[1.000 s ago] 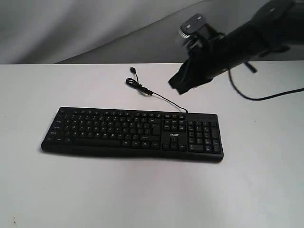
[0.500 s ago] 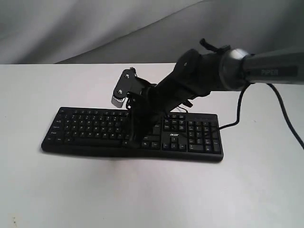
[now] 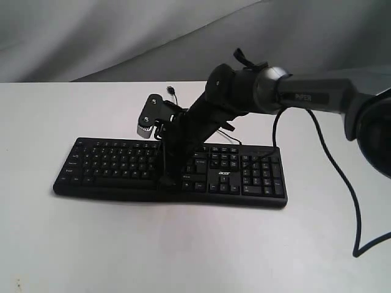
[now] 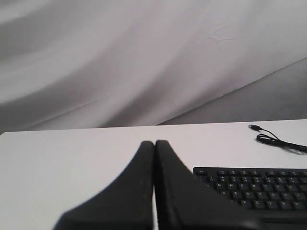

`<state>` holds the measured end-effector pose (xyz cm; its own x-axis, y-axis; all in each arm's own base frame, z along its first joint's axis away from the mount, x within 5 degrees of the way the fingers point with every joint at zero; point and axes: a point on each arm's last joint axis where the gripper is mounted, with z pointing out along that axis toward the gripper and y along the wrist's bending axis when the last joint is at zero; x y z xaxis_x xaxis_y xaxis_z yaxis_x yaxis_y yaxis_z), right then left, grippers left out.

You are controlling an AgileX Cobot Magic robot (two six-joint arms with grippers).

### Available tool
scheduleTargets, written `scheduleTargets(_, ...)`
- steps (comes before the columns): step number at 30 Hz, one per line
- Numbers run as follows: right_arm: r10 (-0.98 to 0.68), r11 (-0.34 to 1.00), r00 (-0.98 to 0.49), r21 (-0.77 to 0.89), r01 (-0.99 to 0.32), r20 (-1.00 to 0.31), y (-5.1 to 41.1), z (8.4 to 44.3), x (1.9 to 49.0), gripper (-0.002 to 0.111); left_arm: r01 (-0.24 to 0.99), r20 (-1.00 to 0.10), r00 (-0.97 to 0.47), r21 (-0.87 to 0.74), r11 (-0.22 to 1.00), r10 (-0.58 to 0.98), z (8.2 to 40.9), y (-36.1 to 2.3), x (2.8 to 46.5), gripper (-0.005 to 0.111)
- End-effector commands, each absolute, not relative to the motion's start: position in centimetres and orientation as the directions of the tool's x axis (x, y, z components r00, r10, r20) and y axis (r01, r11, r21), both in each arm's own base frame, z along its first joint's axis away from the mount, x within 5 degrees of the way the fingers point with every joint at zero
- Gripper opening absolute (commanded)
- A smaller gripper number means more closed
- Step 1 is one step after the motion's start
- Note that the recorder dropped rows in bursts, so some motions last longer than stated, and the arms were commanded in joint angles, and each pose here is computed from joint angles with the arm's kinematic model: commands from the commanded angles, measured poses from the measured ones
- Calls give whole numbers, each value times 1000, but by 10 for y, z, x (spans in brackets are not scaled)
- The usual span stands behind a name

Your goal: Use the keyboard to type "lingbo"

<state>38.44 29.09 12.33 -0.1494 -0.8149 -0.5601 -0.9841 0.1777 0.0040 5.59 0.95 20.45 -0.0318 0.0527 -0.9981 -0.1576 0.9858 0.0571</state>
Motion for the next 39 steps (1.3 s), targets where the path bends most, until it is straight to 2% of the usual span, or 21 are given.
scheduleTargets(1,-814,196,-150,-21,-980,-562,287,124,391,0,-151,-998,-23,55,987,52,204,9,56,1)
scheduleTargets(11,-808,203,-153,-25,-979,-570,287,124,391,0,-151,-998,-23,55,987,52,204,9,56,1)
scheduleTargets(16,-814,190,-158,1,-982,-559,288,109,391,0,-151,-998,-23,55,987,52,204,9,56,1)
scheduleTargets(22,-778,210,-124,-68,-975,-615,295,140,392,0,-151,-998,-23,55,987,52,204,9,56,1)
scheduleTargets(39,-770,199,-122,-54,-979,-626,309,125,404,0,-151,-998,-23,55,987,52,204,9,56,1)
